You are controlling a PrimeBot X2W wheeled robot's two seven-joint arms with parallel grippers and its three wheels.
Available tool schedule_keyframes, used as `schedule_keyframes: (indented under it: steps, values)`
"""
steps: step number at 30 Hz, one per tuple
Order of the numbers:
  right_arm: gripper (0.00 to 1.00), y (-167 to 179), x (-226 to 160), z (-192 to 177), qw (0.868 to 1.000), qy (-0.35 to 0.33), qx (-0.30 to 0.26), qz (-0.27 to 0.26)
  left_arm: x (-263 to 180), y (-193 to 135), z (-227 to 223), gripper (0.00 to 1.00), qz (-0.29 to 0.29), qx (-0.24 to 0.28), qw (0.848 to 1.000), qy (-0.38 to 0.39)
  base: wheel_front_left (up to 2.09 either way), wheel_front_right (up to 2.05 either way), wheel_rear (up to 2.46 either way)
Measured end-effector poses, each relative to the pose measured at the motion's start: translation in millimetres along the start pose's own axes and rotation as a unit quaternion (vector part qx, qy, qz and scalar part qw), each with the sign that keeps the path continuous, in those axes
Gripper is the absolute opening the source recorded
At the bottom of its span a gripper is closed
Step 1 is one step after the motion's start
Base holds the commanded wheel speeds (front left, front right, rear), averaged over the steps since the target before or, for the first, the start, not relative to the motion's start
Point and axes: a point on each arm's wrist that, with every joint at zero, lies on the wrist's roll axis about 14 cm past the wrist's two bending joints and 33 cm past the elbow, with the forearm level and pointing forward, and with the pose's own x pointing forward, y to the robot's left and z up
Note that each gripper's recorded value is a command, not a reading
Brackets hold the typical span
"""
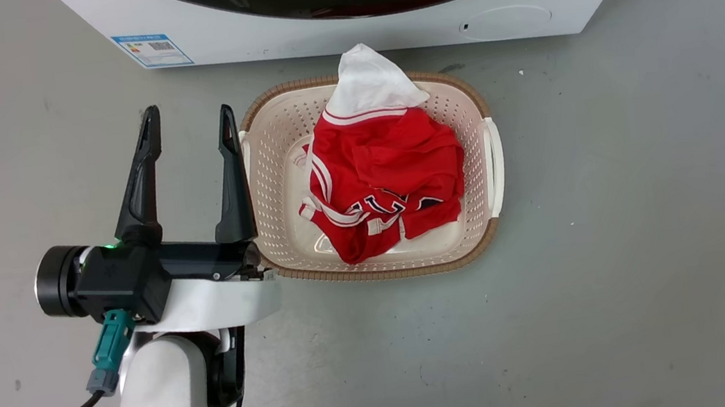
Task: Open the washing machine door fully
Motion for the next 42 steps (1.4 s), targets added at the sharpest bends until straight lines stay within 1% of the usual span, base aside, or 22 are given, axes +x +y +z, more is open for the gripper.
schedule_keyframes:
  steps: [3,8,16,27,32,42]
  values:
    - [0.0,-3.0,4.5,-2.9,1.0,0.005,0.0,-0.003,2.8,0.6,-2.0,1.0,0.0,0.001,1.0,0.0,0.0,0.0,0.0]
    - [0.0,-5.1,9.0,-10.9,0.999,0.033,-0.004,-0.005,3.6,0.8,-6.8,1.0,0.0,0.0,1.0,0.005,0.0,0.0,0.0]
    - [0.0,2.3,3.1,-24.4,0.997,0.078,0.001,0.009,4.6,-1.5,-4.1,1.0,-0.001,-0.002,1.0,0.001,0.0,0.0,0.0]
    - [0.0,12.8,-25.5,-47.5,0.99,0.14,0.013,0.029,4.3,-9.3,9.1,1.0,-0.009,-0.006,1.0,-0.011,0.0,0.0,0.0]
    - [0.0,21.2,-45.8,-60.9,0.985,0.168,0.017,0.042,-1.9,-13.5,15.8,1.0,-0.012,-0.008,1.0,-0.014,0.0,0.0,0.0]
    - [0.0,36.9,-89.3,-87.5,0.977,0.202,0.029,0.064,-16.3,-22.8,33.5,1.0,-0.022,-0.008,0.999,-0.024,0.0,0.0,0.0]
